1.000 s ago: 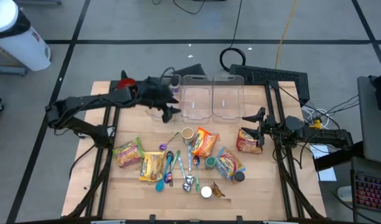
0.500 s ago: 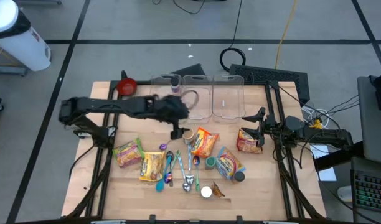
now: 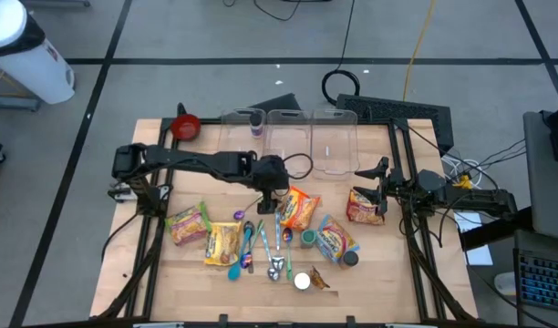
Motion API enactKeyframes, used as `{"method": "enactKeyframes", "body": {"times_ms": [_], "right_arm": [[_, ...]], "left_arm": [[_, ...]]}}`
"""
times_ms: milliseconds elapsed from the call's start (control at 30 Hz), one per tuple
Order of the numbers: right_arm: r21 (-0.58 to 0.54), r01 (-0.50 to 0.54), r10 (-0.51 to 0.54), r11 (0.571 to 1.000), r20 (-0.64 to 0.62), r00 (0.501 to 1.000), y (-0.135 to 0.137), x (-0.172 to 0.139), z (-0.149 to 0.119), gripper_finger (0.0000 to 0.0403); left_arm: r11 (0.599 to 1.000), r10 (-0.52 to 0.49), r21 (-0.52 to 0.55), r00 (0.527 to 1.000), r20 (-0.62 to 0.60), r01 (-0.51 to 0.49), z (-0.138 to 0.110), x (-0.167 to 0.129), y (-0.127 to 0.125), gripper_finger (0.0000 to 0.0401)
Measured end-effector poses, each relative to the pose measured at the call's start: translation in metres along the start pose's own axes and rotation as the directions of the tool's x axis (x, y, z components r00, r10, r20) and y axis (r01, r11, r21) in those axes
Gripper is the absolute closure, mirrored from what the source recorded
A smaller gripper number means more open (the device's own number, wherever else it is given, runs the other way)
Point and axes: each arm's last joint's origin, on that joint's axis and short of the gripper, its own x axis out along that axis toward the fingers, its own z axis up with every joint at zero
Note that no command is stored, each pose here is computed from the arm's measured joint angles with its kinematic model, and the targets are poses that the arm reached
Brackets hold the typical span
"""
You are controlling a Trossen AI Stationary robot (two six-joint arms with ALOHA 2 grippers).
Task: Pick & Place Food Item
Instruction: Put the golden seasoning bottle into the left transparent bin
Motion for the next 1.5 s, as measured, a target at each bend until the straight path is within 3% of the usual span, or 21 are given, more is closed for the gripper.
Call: {"method": "enactKeyframes", "body": {"times_ms": [333, 567, 1200, 1333, 1500], "right_arm": [[0.000, 0.000, 0.000, 1.000, 0.000, 1.000, 0.000, 0.000, 0.000, 0.0170], [0.000, 0.000, 0.000, 1.000, 0.000, 1.000, 0.000, 0.000, 0.000, 0.0170], [0.000, 0.000, 0.000, 1.000, -0.002, 1.000, 0.000, 0.000, 0.000, 0.0170], [0.000, 0.000, 0.000, 1.000, 0.000, 1.000, 0.000, 0.000, 0.000, 0.0170], [0.000, 0.000, 0.000, 1.000, -0.001, 1.000, 0.000, 0.000, 0.000, 0.0170]], "left_arm": [[0.998, -0.062, -0.017, 0.991, -0.119, 0.060, -0.012, 0.002, -0.005, 0.0030], [0.998, -0.058, -0.013, 0.996, -0.072, 0.057, -0.010, 0.006, -0.004, 0.0027], [0.997, -0.057, -0.055, 0.995, -0.087, 0.052, -0.011, 0.022, -0.007, 0.0037], [0.997, -0.059, -0.051, 0.997, -0.057, 0.056, -0.008, 0.019, -0.007, 0.0062], [0.997, -0.057, -0.053, 0.998, -0.040, 0.055, -0.005, 0.017, -0.007, 0.0132]]}}
